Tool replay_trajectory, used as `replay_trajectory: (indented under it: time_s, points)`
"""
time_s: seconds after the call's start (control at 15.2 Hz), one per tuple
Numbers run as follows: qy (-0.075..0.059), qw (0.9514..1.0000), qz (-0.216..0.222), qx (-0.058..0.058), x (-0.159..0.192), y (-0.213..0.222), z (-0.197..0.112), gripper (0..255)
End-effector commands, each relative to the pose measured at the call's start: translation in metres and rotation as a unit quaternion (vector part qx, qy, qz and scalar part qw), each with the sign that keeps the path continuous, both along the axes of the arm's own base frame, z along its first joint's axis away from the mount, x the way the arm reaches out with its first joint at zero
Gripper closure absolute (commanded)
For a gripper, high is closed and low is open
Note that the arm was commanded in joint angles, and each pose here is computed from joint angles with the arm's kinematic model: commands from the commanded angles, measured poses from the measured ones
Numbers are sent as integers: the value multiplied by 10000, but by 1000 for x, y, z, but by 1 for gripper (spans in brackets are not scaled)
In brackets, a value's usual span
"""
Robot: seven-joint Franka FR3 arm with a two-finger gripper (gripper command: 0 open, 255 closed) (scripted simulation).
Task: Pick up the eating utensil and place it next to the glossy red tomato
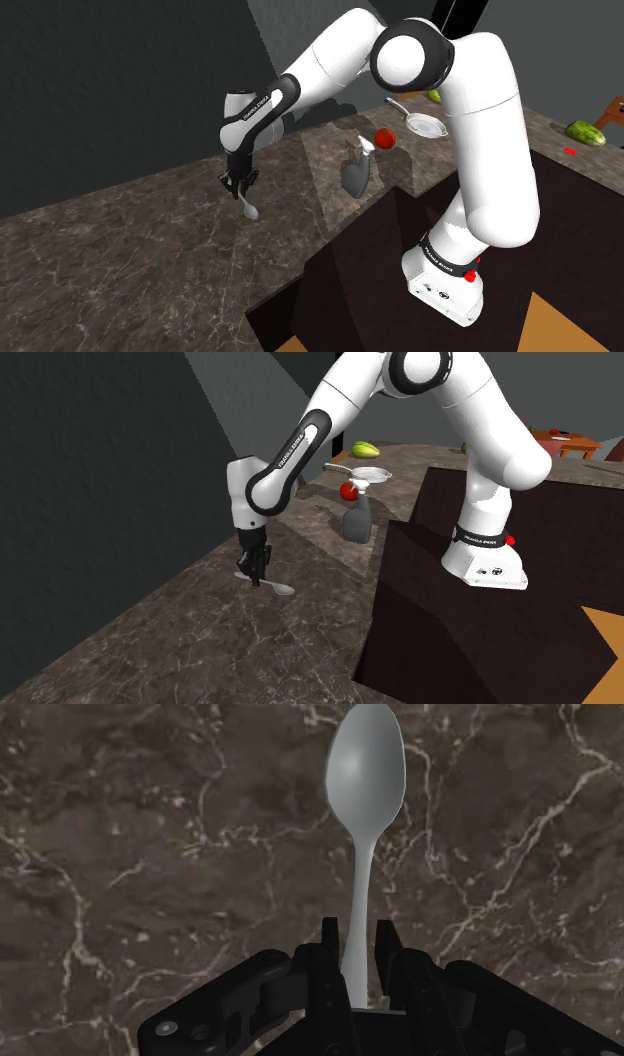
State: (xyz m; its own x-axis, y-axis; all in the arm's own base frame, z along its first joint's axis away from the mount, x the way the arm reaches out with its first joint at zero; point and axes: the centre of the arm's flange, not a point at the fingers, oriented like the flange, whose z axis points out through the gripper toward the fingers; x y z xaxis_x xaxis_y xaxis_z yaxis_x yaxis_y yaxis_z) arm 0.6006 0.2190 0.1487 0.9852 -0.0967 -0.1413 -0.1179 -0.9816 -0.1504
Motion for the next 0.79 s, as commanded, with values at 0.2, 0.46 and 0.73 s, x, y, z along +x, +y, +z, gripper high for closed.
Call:
replay_trajectory:
  time_s: [0.2, 0.46, 0.73]
  points:
    - [1, 10000, 0, 0, 0, 0, 26, 255]
    - [1, 10000, 0, 0, 0, 0, 47, 255]
    - [1, 10000, 0, 0, 0, 0, 68, 255]
